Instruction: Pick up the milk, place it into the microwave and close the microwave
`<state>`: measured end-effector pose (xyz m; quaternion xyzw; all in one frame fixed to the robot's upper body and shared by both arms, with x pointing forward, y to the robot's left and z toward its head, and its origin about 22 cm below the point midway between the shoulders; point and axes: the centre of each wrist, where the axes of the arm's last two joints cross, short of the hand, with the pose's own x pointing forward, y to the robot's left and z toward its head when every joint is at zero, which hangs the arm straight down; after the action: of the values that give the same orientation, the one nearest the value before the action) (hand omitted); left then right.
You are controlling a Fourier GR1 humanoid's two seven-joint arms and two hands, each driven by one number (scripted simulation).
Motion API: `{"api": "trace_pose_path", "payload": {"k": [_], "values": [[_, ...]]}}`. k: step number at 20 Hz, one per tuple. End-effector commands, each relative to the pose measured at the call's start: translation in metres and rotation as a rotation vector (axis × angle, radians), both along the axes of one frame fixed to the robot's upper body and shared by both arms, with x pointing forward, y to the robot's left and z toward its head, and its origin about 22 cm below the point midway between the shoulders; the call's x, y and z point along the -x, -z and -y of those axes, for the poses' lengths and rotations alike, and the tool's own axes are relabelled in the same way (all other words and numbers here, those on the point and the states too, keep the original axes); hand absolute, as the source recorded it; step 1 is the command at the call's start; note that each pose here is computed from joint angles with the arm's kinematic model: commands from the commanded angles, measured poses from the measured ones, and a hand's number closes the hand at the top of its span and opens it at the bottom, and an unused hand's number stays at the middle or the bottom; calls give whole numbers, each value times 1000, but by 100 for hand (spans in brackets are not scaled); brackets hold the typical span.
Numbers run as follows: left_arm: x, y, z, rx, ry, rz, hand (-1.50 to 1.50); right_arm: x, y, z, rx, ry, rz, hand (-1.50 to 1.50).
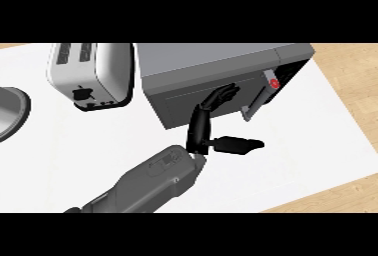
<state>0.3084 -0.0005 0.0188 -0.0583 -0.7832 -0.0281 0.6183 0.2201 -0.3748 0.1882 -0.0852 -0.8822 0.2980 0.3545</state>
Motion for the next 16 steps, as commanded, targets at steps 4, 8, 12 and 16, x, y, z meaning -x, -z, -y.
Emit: {"api": "trace_pose_path", "payload": {"k": [4,8,12,16], "values": [[-28,-14,-5,17,-100,7,-150,-8,-5,2,-1,4,11,150],[-23,-13,-3,21,-69,24,-150,-20,44,-13,-299,-145,-127,-150],[-26,-14,-3,27,-68,29,-150,-25,50,-10,-351,-161,-179,-150],[-26,-10,-4,28,-76,33,-150,-33,48,-4,-379,-188,-209,-150]]}}
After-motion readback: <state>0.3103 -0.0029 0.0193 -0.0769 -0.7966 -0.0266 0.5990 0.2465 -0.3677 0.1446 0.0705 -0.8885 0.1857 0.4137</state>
